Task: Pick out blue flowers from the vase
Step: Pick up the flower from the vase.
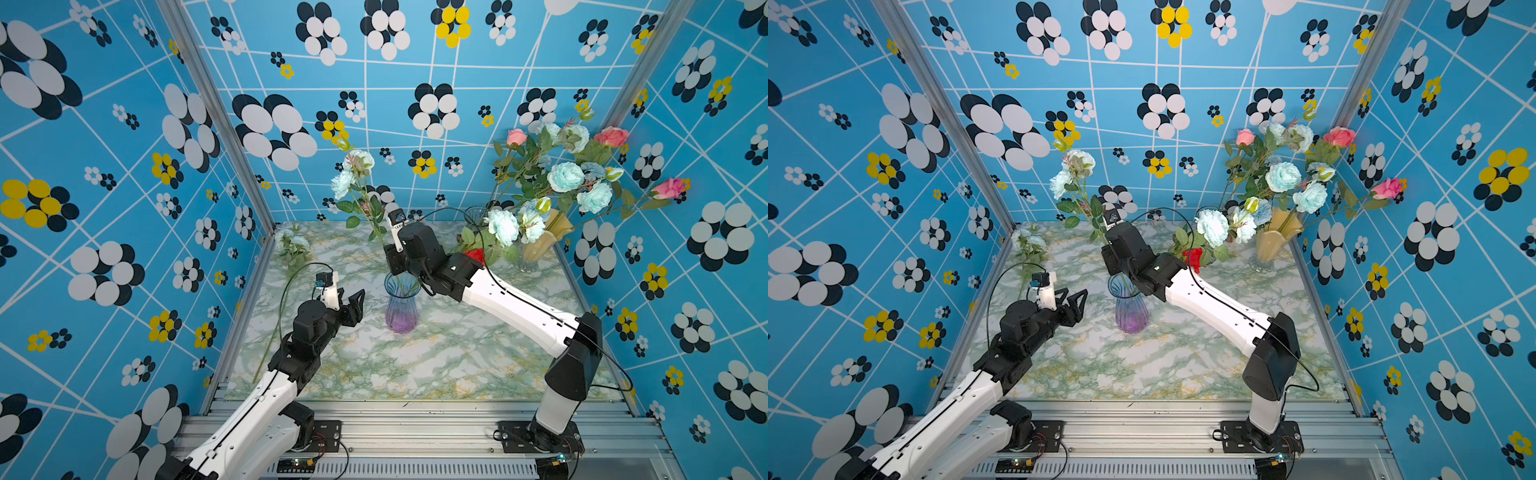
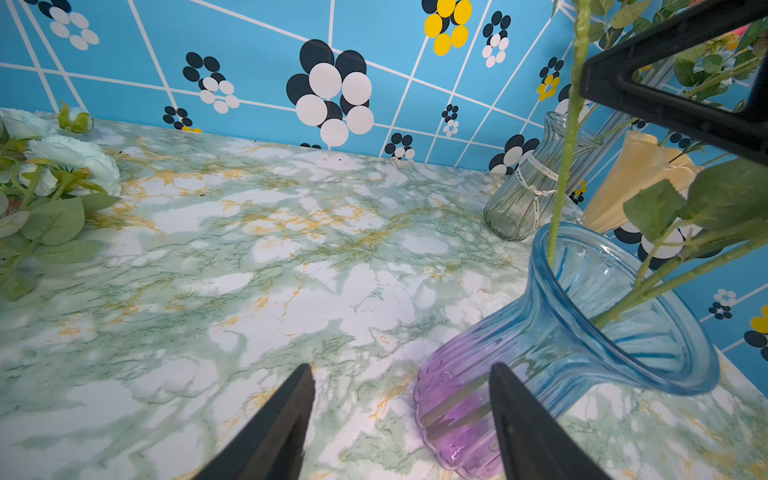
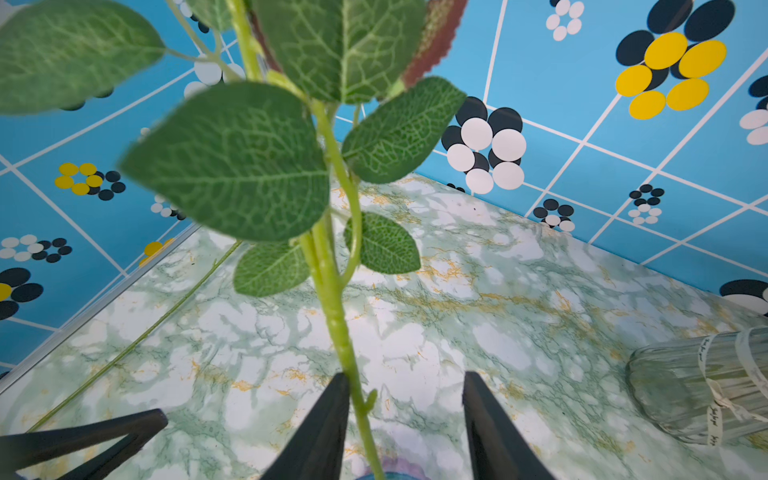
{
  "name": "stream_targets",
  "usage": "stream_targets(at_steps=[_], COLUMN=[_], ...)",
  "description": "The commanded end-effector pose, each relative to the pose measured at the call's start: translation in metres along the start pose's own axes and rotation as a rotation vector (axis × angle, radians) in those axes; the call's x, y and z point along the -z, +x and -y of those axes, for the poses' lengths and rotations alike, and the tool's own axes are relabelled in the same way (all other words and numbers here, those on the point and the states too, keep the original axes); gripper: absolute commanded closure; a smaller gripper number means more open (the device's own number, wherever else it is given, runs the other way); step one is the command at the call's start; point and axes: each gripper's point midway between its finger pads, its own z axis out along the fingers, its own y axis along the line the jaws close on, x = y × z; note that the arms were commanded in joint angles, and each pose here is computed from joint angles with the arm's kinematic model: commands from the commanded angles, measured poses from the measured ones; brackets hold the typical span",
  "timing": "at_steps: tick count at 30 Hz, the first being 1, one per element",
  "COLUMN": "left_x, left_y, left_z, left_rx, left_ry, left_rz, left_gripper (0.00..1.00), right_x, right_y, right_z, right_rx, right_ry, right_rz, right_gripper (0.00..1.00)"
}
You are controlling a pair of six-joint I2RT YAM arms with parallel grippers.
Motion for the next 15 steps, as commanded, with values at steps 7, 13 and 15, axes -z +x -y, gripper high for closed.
stream_targets(at_steps=[7,13,15], left_x=[-0.0021,-0.0033,-0.0031], left_y=[0.0017,0.0036,0.0035], left_z=[-0.0018,-0.0028,-0.0017], left_rx=[0.001,0.002,-0.001], left_ry=[0.005,0.002,0.010], left_rz=[0.002,-0.003,0.000], left_gripper=[0.31,0.31,0.30], right_x=[-0.0150,-0.0109,-0.0076], right_y=[0.0057,0.0042,0.0028], right_z=[-0.0147,-0.0168,-0.0163], right_rx=[0.008,0.018,0.023], right_ry=[-0.057,-0.070,-0.073], right_rz=[-0.026,-0.026,-0.025], right_gripper=[0.64,0.83,0.90])
